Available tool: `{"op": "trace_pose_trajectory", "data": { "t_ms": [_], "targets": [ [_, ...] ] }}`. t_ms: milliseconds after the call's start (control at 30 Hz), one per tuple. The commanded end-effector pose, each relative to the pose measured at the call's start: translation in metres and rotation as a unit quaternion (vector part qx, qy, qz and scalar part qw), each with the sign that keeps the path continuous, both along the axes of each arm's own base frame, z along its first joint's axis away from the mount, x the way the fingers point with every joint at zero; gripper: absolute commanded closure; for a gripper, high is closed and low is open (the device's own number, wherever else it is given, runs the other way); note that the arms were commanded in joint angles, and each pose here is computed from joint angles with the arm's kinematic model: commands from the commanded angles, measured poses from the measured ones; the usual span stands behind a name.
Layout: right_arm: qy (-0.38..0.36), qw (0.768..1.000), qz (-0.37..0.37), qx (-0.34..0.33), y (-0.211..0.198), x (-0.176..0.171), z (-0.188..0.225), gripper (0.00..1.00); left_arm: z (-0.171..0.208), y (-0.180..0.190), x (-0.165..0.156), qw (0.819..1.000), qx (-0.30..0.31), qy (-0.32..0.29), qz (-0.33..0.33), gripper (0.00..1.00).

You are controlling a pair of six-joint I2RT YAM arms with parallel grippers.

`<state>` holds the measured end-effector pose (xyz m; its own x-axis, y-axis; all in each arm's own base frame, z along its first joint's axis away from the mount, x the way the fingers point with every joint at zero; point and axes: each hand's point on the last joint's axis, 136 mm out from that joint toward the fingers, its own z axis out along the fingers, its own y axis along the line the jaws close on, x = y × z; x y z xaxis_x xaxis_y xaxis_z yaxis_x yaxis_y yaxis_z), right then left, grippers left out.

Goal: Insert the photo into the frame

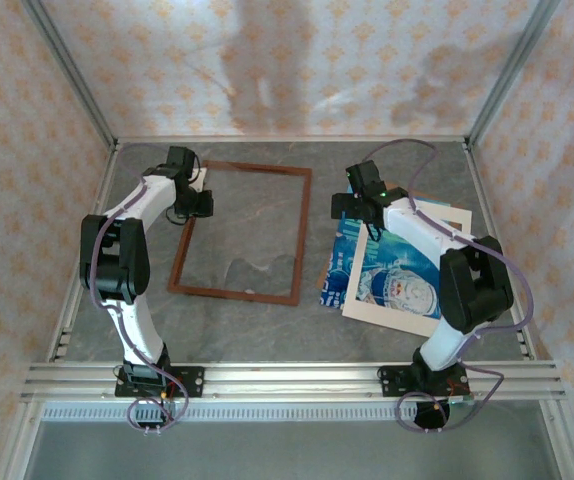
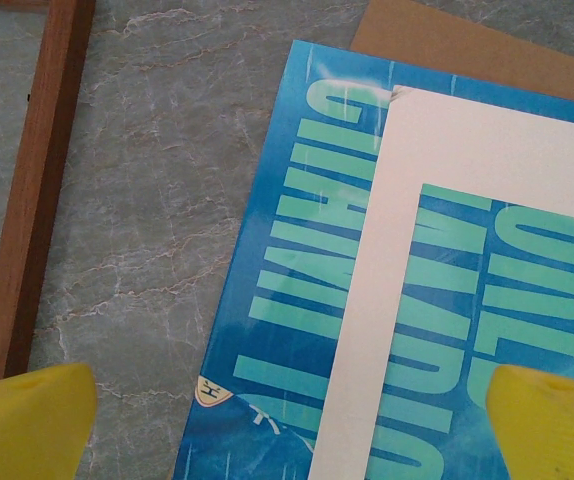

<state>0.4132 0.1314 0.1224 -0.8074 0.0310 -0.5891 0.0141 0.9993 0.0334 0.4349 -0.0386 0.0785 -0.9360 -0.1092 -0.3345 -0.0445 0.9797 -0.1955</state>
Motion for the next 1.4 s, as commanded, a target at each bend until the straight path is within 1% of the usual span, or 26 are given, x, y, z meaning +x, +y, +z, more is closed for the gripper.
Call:
{"op": "trace_pose_trajectory", "data": {
  "t_ms": [0, 133, 167, 200, 333, 467, 733, 800, 833, 867, 967, 1100, 1200, 1300, 1367],
  "targets": [
    [-0.002, 1.0, -0.003, -0.015, -0.003, 0.002, 0.004, 0.0, -0.005, 0.0, -0.01, 1.0, 0.003, 0.022, 0.008, 0.72],
    [-0.001, 1.0, -0.004, -0.014, -0.003, 0.002, 0.003, 0.0, -0.005, 0.002, -0.012, 0.999, 0.008, 0.036, 0.015, 0.62],
    [-0.002, 1.0, -0.004, -0.015, -0.004, 0.001, 0.004, 0.0, -0.016, 0.003, -0.013, 0.998, 0.011, 0.052, 0.017, 0.59],
    [-0.002, 1.0, -0.004, -0.015, -0.004, 0.001, 0.004, 0.0, -0.017, 0.004, -0.013, 0.998, 0.013, 0.055, 0.021, 0.57],
    [-0.002, 1.0, -0.004, -0.015, -0.004, 0.001, 0.004, 0.0, -0.02, 0.007, -0.013, 0.997, 0.022, 0.065, 0.028, 0.44],
    [-0.001, 1.0, -0.004, -0.014, -0.004, 0.001, 0.004, 0.0, -0.02, 0.013, -0.013, 0.996, 0.034, 0.068, 0.036, 0.34],
    [-0.002, 1.0, -0.002, -0.006, -0.001, 0.001, 0.004, 0.0, -0.003, 0.024, -0.01, 0.996, 0.047, 0.048, 0.05, 0.21],
    [0.0, 1.0, 0.0, 0.002, 0.003, 0.002, 0.004, 0.0, -0.002, 0.03, -0.009, 0.996, 0.055, 0.042, 0.06, 0.16],
    [0.0, 1.0, 0.002, 0.005, 0.005, 0.001, 0.003, 0.0, 0.012, 0.033, -0.007, 0.996, 0.056, 0.022, 0.069, 0.14],
    [0.002, 1.0, 0.005, 0.01, 0.008, 0.001, 0.002, 0.0, 0.014, 0.038, -0.007, 0.995, 0.059, 0.016, 0.081, 0.11],
    [0.005, 0.999, 0.022, 0.045, 0.03, 0.001, -0.001, 0.0, 0.012, 0.044, -0.006, 0.993, 0.05, 0.014, 0.107, 0.09],
    [0.023, 0.993, 0.057, 0.101, 0.08, 0.0, -0.013, 0.0, 0.0, 0.041, -0.004, 0.991, 0.022, 0.032, 0.126, 0.09],
    [0.039, 0.989, 0.08, 0.12, 0.113, -0.002, -0.026, 0.0, -0.02, 0.04, -0.006, 0.989, 0.014, 0.06, 0.131, 0.09],
    [0.057, 0.986, 0.087, 0.131, 0.133, 0.0, -0.041, 0.0, -0.03, 0.041, -0.008, 0.988, 0.007, 0.076, 0.135, 0.09],
    [0.065, 0.985, 0.085, 0.138, 0.138, 0.002, -0.049, 0.01, -0.036, 0.038, -0.011, 0.987, -0.002, 0.087, 0.136, 0.09]
  ]
}}
